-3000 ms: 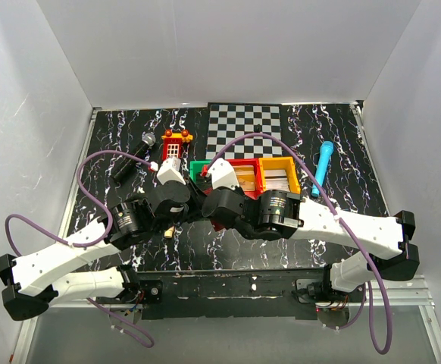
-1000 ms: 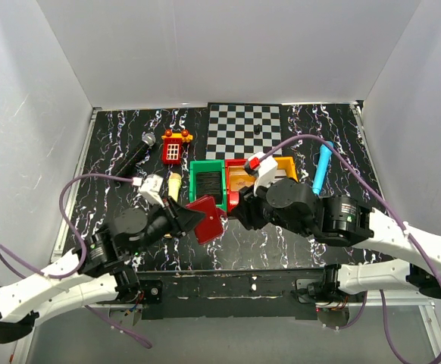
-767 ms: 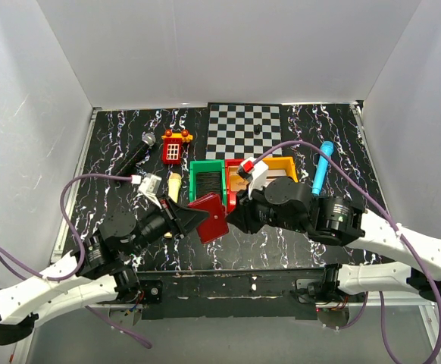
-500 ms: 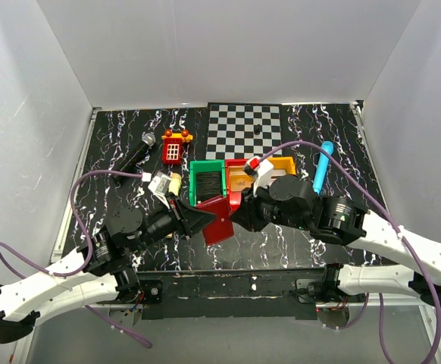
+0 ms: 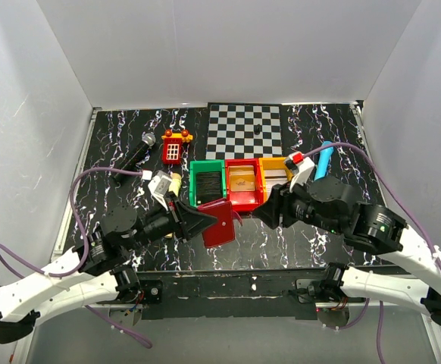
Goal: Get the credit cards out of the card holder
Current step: Open the card holder at the center of the board.
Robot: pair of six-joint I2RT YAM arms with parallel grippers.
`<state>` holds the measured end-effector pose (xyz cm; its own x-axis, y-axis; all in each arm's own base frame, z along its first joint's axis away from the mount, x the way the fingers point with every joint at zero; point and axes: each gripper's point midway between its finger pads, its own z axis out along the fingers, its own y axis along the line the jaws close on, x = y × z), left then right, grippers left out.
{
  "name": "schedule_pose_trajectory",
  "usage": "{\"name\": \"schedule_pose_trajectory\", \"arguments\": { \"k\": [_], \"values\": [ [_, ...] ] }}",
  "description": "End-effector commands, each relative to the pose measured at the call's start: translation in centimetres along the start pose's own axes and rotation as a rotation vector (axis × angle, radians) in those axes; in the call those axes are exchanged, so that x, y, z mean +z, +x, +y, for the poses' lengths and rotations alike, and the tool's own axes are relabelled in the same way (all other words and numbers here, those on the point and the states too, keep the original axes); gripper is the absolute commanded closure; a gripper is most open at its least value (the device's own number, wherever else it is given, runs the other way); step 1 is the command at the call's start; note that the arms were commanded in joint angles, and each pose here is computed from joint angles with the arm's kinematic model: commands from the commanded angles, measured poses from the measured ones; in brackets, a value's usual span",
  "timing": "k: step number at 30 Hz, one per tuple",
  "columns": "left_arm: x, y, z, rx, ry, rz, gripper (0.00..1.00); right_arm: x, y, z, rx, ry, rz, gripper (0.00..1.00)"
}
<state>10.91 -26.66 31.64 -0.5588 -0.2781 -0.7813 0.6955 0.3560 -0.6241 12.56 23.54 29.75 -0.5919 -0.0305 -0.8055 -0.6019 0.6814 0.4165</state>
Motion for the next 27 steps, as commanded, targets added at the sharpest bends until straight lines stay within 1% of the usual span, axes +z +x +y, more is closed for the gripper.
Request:
{"name": "schedule_pose_trajectory", "arguments": {
  "k": [1,2,4,7,12,13,16,17,20,21,27],
  "values": [
    [-0.6,-0.9,-3.0,0.057,0.158,-0.009,1.0,-2.2,-3.4,2.5,0.008,-0.116,-0.113,0.37],
    [-0.4,-0.3,-2.7,0.057,0.149,0.015,1.0,-2.8,-3.9,3.4,0.016,-0.167,-0.135,0.32],
    [0.2,0.8,-2.0,0.057,0.142,0.06,1.0,-4.0,-4.8,4.8,0.027,-0.25,-0.167,0.27],
    [0.7,1.2,-2.6,0.059,0.207,0.071,1.0,-4.2,-4.4,6.6,0.012,-0.327,-0.106,0.27],
    [2.4,1.4,-2.5,0.083,0.2,0.128,1.0,-2.5,-3.2,6.1,0.013,-0.29,-0.042,0.27],
    [2.4,1.0,-2.9,0.087,0.217,0.115,1.0,-2.2,-2.7,6.1,0.004,-0.288,-0.017,0.27],
    [2.4,0.4,-3.7,0.081,0.257,0.082,1.0,-1.1,-1.0,5.6,-0.013,-0.266,0.064,0.29],
    [2.3,0.3,-3.9,0.078,0.268,0.074,1.0,-0.9,-0.5,5.2,-0.013,-0.256,0.07,0.3],
    [1.9,0.1,-4.0,0.057,0.298,0.062,1.0,-0.8,-0.2,4.9,-0.003,-0.268,0.031,0.33],
    [1.4,-0.1,-4.0,0.033,0.334,0.045,1.0,-1.0,0.0,4.7,-0.009,-0.275,0.019,0.35],
    [0.7,-0.1,-4.1,-0.004,0.407,0.043,1.0,-1.1,0.5,4.6,-0.013,-0.295,0.01,0.38]
  ]
}}
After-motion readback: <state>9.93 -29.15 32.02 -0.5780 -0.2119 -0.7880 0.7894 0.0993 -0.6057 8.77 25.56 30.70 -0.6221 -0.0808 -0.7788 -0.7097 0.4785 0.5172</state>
